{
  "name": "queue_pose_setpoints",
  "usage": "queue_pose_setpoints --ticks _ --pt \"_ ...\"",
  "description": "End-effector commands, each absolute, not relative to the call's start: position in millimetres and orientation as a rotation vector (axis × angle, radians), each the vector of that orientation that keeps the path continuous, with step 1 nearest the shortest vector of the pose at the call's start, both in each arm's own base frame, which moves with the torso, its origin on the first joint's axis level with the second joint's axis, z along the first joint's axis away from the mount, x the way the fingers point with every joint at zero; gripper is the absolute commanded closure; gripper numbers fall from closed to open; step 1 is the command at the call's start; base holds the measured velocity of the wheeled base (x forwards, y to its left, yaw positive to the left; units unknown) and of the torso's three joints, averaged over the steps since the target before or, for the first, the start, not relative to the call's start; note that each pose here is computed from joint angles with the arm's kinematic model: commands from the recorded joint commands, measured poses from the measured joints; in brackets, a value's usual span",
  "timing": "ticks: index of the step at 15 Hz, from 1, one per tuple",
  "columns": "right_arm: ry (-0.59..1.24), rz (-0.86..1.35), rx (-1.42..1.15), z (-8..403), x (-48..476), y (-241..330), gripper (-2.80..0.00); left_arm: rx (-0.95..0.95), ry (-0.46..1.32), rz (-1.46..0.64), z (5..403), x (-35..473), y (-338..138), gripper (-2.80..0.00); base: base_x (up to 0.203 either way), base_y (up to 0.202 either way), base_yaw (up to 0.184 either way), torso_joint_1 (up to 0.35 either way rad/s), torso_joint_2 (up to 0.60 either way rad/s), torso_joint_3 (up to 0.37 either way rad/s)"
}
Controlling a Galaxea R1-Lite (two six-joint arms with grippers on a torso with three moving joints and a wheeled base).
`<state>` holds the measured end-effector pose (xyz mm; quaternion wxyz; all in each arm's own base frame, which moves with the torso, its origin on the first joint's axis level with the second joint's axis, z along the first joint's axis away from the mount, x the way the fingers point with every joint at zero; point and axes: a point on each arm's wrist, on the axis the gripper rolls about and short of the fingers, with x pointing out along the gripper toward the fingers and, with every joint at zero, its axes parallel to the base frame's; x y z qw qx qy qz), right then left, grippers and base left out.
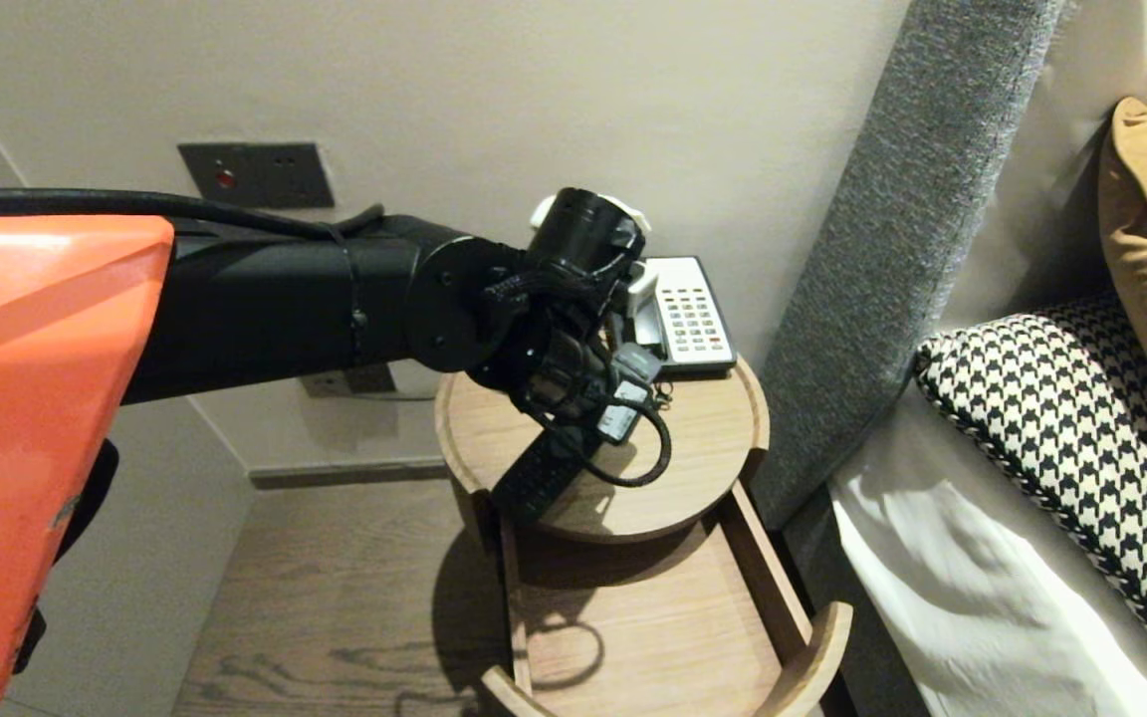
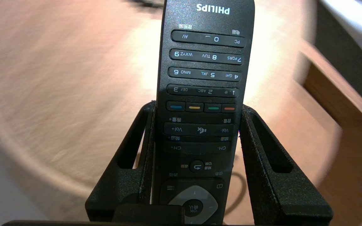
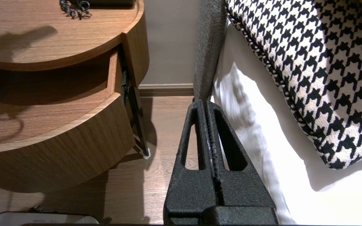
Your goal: Take the remote control out of the drawer one by one and place them on the table
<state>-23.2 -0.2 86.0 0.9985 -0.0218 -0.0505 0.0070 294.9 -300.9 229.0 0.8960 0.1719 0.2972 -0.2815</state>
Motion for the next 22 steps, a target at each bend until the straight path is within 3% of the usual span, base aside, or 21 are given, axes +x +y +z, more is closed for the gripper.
queue_pose_setpoints --ticks 1,7,15,22 --pt "-0.063 0.015 -0.044 75.0 -20.0 -0.1 0.0 0.333 0.623 -0.503 228.1 306.2 -291.4 0.0 0.0 0.0 0.0 0.0 0.0 0.0" --pt "-0.063 0.015 -0.044 75.1 -20.0 -0.1 0.0 0.12 0.73 -0.334 223.4 312.8 -276.0 0.0 0.0 0.0 0.0 0.0 0.0 0.0" --pt "-0.062 0.016 -0.044 74.9 -20.0 -0.1 0.0 -0.18 0.744 -0.132 195.4 329.8 -288.5 0.0 0.0 0.0 0.0 0.0 0.0 0.0" --pt "-0.063 0.015 -0.044 75.0 -20.0 -0.2 0.0 -0.193 0.726 -0.059 165.0 345.2 -298.6 0.0 0.0 0.0 0.0 0.0 0.0 0.0"
